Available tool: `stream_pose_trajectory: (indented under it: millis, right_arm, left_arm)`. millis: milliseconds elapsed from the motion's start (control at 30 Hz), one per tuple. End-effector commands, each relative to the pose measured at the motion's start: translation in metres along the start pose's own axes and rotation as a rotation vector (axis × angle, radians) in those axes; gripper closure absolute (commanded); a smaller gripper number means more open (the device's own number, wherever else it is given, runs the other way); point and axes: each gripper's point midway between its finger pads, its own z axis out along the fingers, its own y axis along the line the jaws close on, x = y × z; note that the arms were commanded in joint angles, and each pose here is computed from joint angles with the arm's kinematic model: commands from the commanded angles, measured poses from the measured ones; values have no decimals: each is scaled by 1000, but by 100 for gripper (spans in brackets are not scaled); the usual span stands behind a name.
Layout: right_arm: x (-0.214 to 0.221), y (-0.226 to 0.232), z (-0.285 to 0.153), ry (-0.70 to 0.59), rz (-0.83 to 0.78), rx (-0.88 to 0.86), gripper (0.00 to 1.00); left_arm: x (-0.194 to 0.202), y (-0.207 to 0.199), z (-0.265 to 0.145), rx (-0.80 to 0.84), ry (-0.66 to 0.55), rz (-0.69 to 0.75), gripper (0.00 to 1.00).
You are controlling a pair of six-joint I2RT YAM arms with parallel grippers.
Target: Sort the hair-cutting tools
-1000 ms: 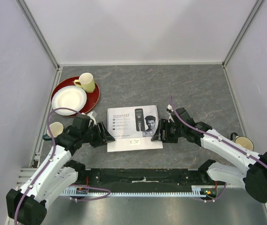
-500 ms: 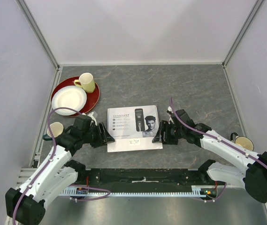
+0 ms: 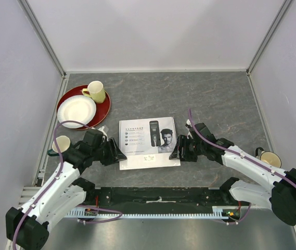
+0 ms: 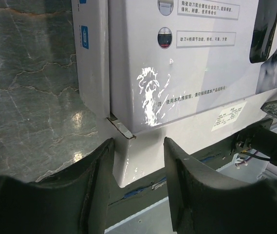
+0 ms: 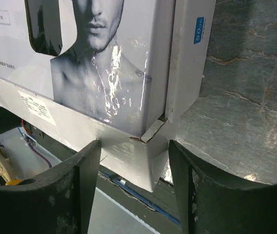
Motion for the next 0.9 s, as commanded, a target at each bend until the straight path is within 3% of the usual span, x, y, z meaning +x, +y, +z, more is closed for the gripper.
stream_pose_trajectory:
  millis: [0,400,733,867]
  right_arm:
    - [0,-3,3,-20,4,5,36]
    - [0,-20,12,-44,2,57,41]
    - [-16,-28,8,-159,-53,76,38]
    - [-28,-11,-2,-199,-82,34,37]
  left_arm:
    - [5,-2,4,12,11,-32,49]
    - [5,6,11,-24,-10,-46,50]
    - [5,21,25,-41,-59,-73,50]
    - [-8,12,17,-37,-102,-55,50]
